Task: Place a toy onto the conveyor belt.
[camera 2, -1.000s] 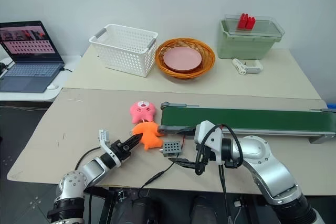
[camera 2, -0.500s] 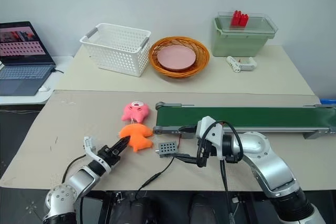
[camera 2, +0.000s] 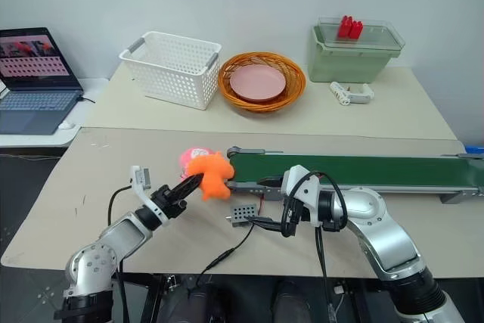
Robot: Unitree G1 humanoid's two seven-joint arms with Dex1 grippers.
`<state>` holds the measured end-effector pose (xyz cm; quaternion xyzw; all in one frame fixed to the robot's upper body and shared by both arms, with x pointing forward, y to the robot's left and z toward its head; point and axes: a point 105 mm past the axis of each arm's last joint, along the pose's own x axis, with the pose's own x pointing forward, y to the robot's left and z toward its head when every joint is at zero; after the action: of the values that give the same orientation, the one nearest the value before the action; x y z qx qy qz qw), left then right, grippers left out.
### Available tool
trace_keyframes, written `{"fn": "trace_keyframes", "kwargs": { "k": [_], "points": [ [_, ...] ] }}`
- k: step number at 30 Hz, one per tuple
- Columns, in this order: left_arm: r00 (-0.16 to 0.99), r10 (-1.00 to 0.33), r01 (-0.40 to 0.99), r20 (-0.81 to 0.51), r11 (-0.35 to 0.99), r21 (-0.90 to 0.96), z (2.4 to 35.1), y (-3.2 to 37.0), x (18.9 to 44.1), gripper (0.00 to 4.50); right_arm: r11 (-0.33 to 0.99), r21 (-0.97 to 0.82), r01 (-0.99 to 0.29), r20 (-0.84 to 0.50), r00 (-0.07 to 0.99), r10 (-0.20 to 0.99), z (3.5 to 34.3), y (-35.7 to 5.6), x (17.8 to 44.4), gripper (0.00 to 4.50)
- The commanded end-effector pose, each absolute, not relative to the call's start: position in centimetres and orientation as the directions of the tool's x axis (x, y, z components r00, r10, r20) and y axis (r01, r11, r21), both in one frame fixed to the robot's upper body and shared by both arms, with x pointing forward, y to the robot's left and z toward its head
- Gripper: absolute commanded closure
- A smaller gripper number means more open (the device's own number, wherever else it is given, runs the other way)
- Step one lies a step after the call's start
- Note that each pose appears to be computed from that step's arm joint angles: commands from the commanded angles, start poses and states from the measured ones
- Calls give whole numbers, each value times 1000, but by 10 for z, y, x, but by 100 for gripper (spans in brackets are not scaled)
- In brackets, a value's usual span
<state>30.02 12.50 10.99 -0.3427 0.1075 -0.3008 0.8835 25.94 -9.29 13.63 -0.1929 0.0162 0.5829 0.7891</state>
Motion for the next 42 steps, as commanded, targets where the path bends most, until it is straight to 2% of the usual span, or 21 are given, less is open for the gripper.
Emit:
{"fn": "trace_keyframes", "kwargs": {
  "k": [1, 5, 7, 10, 12, 13, 14, 16, 18, 21, 25, 29, 32, 35, 42],
  "points": [
    [753, -656, 610, 53, 664, -433, 145, 111, 306, 396, 261, -335, -905, -215, 343, 914, 146, -95, 260, 0],
    [651, -759, 749, 1, 643, -162, 154, 86, 308, 396, 281, -337, -899, -213, 364, 907, 146, -97, 262, 0],
    [623, -782, 778, 1, 619, -104, 159, 81, 311, 396, 287, -340, -896, -212, 370, 905, 145, -98, 263, 0],
    [590, -806, 806, -49, 583, 107, 166, 75, 316, 396, 300, -348, -888, -214, 387, 897, 146, -100, 264, 0],
    [617, -780, 761, -102, 559, 330, 170, 76, 327, 396, 312, -349, -884, -210, 398, 893, 147, -102, 265, 0],
    [641, -752, 707, -152, 502, 498, 169, 77, 333, 396, 316, -349, -882, -209, 401, 892, 147, -103, 265, 0],
    [667, -716, 626, -206, 388, 677, 165, 79, 339, 396, 319, -348, -882, -207, 404, 891, 147, -104, 264, 0],
    [682, -683, 527, -261, 213, 822, 160, 81, 344, 396, 322, -347, -881, -206, 406, 890, 147, -103, 264, 0],
    [706, -660, 415, -257, 91, 905, 159, 78, 352, 396, 325, -343, -881, -206, 408, 890, 146, -103, 263, 0],
    [728, -659, 202, -189, -57, 978, 161, 69, 361, 396, 328, -340, -881, -206, 410, 888, 146, -103, 263, 0],
    [662, -750, -12, 4, -6, 1000, 173, 45, 356, 396, 341, -338, -877, -206, 423, 882, 146, -106, 262, 0],
    [580, -810, -127, 91, 21, 992, 176, 30, 347, 396, 351, -334, -875, -209, 432, 878, 145, -107, 260, 0],
    [516, -843, -164, 151, 76, 983, 180, 23, 337, 396, 355, -334, -873, -213, 437, 874, 145, -109, 259, 0],
    [485, -862, -148, 149, 87, 985, 172, 21, 333, 396, 364, -336, -868, -211, 447, 869, 146, -110, 259, 0],
    [512, -859, 0, -24, -28, 1000, 127, 31, 338, 396, 378, -338, -862, -201, 458, 866, 148, -110, 259, 0]
  ]
}}
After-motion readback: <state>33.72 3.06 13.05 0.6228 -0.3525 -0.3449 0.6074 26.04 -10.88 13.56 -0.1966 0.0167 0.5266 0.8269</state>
